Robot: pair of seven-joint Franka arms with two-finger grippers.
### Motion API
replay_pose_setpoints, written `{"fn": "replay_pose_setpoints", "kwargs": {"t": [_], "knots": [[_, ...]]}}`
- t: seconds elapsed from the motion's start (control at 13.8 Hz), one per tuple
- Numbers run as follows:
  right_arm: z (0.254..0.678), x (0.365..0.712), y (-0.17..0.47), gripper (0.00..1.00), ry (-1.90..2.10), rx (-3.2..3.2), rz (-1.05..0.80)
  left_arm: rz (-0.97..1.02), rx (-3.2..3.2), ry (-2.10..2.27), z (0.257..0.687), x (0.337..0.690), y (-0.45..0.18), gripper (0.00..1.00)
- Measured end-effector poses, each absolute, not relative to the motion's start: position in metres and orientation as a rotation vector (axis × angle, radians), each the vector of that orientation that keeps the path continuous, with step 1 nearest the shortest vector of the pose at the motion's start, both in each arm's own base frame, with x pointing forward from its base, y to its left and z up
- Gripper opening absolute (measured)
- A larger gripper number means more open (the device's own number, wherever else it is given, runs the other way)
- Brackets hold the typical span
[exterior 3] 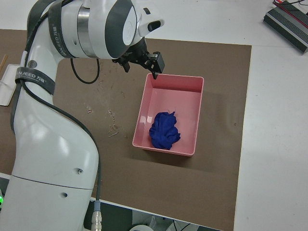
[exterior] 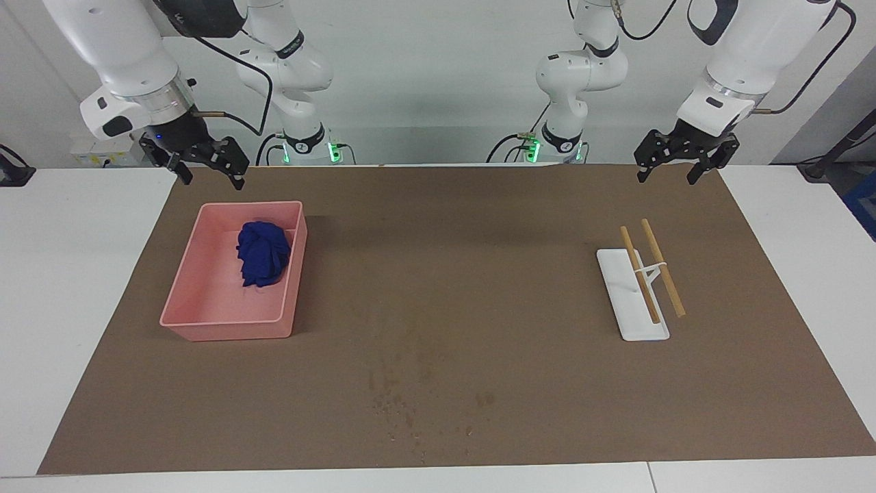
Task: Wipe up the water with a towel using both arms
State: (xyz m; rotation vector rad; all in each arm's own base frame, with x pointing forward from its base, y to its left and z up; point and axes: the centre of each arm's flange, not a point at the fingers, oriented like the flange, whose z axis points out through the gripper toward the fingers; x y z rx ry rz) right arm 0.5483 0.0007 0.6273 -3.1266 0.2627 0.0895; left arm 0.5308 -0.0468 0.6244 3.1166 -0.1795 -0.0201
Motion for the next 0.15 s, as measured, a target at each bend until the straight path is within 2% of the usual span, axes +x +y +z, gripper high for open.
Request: {"fn": "replay_pose_setpoints", "kwargs": {"t": [0.15], "knots": [[0.6272, 0.5482, 0.0004, 1.00, 0.264, -3.126, 0.090, -0.020, 3.117, -0.179, 0.6244, 0.5308, -0.0468, 1.00]]}}
